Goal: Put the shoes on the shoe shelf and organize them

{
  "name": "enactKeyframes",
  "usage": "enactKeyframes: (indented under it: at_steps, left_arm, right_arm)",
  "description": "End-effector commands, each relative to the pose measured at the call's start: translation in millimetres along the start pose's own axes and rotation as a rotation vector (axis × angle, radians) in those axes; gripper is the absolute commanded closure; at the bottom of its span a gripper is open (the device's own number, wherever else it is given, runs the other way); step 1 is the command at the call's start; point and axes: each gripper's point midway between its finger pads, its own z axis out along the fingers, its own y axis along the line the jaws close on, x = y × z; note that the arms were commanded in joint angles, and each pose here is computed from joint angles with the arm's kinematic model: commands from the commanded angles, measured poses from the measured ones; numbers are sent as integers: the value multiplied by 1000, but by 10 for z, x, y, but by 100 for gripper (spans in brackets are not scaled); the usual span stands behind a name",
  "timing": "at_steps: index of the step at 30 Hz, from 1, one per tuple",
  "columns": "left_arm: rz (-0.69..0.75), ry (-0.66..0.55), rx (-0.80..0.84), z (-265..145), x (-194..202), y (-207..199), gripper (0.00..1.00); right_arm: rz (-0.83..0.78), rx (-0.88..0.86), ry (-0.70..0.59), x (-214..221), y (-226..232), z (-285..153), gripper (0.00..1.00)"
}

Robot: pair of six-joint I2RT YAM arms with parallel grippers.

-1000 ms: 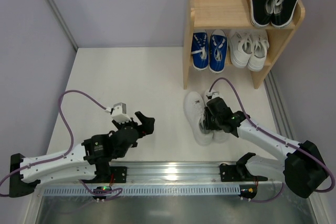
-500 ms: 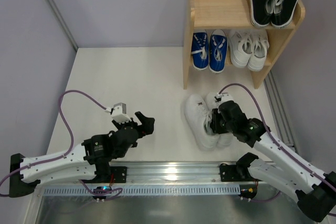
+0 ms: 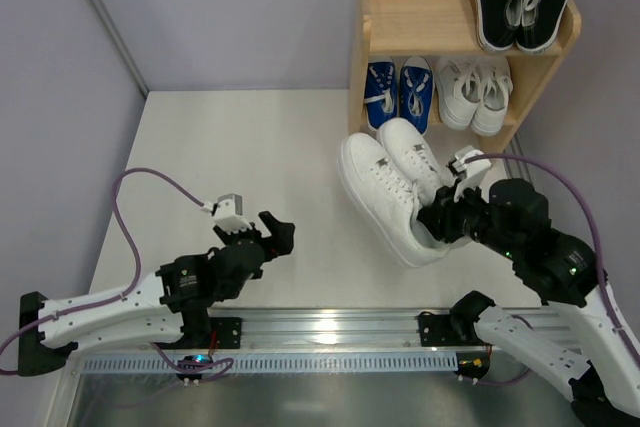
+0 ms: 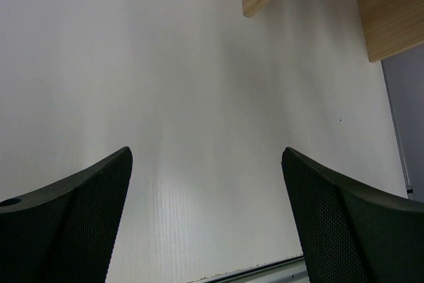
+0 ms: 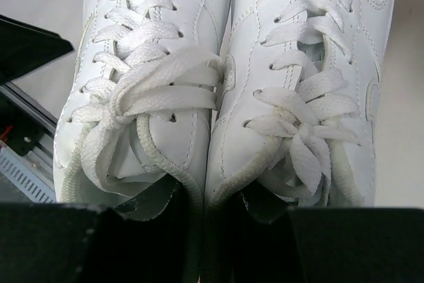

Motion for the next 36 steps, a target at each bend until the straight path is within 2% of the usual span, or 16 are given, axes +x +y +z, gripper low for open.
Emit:
enactKeyframes:
  at_steps: [1, 4, 5, 7, 8, 12, 16, 19, 21, 22, 23, 25, 26, 27, 36]
  left_arm:
    - [-30, -70, 11, -36, -267, -115, 9]
    - [-33, -70, 13, -59, -294, -115, 8]
    - [-37, -72, 14, -69, -305, -105, 9]
    - [-44, -75, 17, -84, -320, -93, 8]
    - [-48, -77, 16, -90, -323, -79, 8]
    - [-67, -89, 21, -122, -356, -35, 9]
    - [-80, -92, 33, -132, -364, -37, 9]
    - [-77, -84, 35, -153, -368, -28, 9]
    - [-78, -83, 36, -174, -386, -18, 9]
    - [-82, -84, 35, -191, -395, 9, 9]
    - [-92, -84, 38, -202, -396, 22, 9]
    - [-114, -88, 48, -232, -413, 52, 9]
    - [-125, -86, 47, -232, -391, 82, 9]
    - [-133, -88, 48, -234, -386, 100, 9]
    - [-181, -109, 41, -331, -438, 306, 9]
  right_arm:
    - [-135, -143, -539, -1521, 386, -746, 96]
    - [-167, -140, -646, -1909, 437, -886, 96]
    - [-171, -132, -724, -2134, 454, -1041, 96]
    - [-166, -92, -767, -2365, 415, -1039, 96]
    - [-185, -66, -837, -2572, 406, -1191, 96]
    - [-115, 106, -887, -3039, 158, -1122, 96]
    - [-63, 185, -944, -3279, 42, -1089, 96]
    - [-31, 252, -1037, -3525, -50, -1150, 96]
    - [-28, 290, -1049, -3684, -84, -1039, 96]
    - [-31, 321, -1087, -3810, -111, -1176, 96]
    - [-41, 338, -1058, -3880, -122, -966, 96]
    - [-40, 351, -1110, -4063, -106, -1111, 96]
    - [-58, 377, -1092, -4113, -130, -958, 96]
    - [-47, 380, -1132, -4203, -122, -1102, 96]
    - [-34, 499, -1215, -4472, -250, -1180, 96]
